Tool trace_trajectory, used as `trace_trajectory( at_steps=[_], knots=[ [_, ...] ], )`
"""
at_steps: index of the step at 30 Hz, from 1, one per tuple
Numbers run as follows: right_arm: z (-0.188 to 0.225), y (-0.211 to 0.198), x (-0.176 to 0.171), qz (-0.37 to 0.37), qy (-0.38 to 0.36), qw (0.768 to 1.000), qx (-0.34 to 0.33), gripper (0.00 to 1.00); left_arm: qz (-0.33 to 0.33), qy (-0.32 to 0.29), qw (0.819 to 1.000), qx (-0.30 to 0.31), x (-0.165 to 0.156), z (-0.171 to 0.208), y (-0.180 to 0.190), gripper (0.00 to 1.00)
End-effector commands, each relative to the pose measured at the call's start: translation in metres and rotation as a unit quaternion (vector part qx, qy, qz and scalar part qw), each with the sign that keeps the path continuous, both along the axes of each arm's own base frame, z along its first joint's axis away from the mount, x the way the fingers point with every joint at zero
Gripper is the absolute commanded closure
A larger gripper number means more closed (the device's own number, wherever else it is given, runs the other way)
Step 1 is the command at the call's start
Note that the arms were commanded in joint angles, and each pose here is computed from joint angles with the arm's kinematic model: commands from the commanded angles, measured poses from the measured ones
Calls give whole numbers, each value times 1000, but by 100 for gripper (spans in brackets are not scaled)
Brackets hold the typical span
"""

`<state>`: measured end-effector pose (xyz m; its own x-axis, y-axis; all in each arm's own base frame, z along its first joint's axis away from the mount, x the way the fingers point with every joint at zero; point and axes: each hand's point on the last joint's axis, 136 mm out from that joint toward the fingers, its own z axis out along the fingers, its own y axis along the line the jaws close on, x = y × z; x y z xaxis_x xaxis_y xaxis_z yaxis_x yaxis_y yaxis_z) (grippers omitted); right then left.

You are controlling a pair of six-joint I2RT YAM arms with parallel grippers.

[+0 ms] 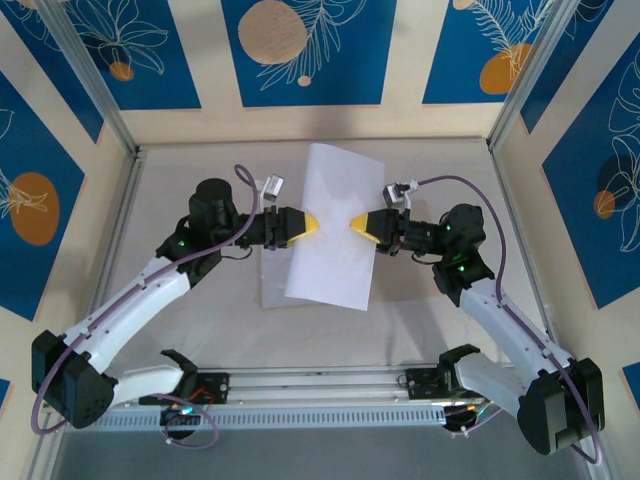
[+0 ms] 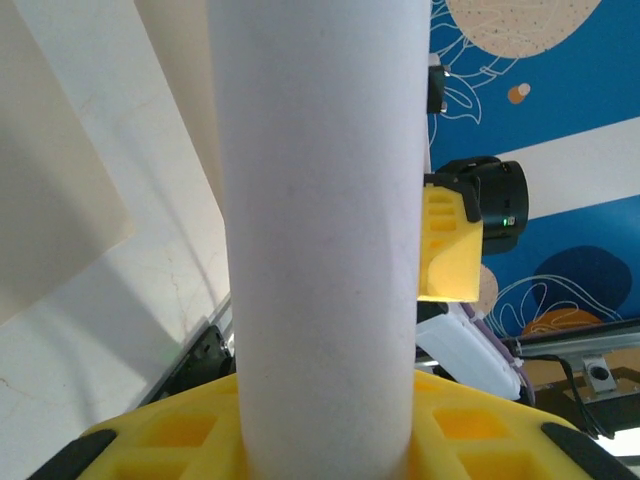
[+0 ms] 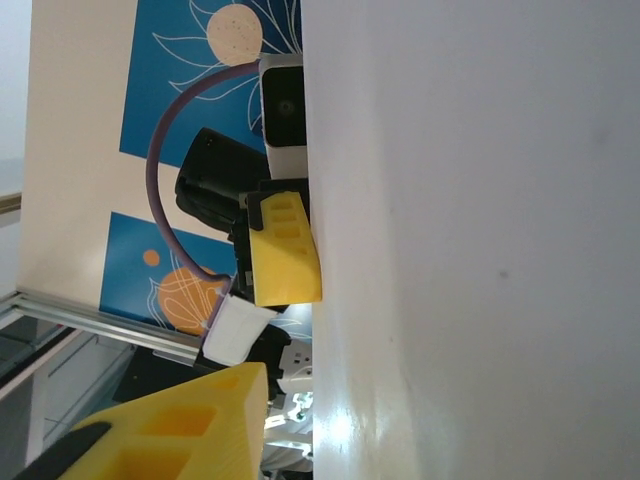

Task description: Put the files into the folder

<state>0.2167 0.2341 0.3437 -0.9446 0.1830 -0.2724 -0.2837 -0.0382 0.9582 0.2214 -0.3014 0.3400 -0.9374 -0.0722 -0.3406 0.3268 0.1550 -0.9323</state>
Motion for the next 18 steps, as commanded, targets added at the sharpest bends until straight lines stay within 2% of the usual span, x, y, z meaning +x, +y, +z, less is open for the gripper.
trace_trajectory(
  at_steps=[1,4,7,10,13,18],
  knots=[
    [17,-1,-2,-5,-26,1000,7,75,3,-18,1000,-14,-3,11,-1,66],
    [20,-2,-2,-4,-31,999,7,87,1,-20,1000,-12,-3,9,-1,63],
    [21,-4,-2,-6,-30,1000,3,99,5,-26,1000,-5,-3,6,0,45],
    [19,-9,-2,-12,-25,999,-15,100,14,-29,999,16,-1,-3,4,32],
    [7,-18,1,-27,13,997,-65,100,39,-14,998,49,6,-19,10,20],
    [-10,-41,5,-51,73,986,-140,100,90,42,987,125,20,-64,24,17]
  ],
)
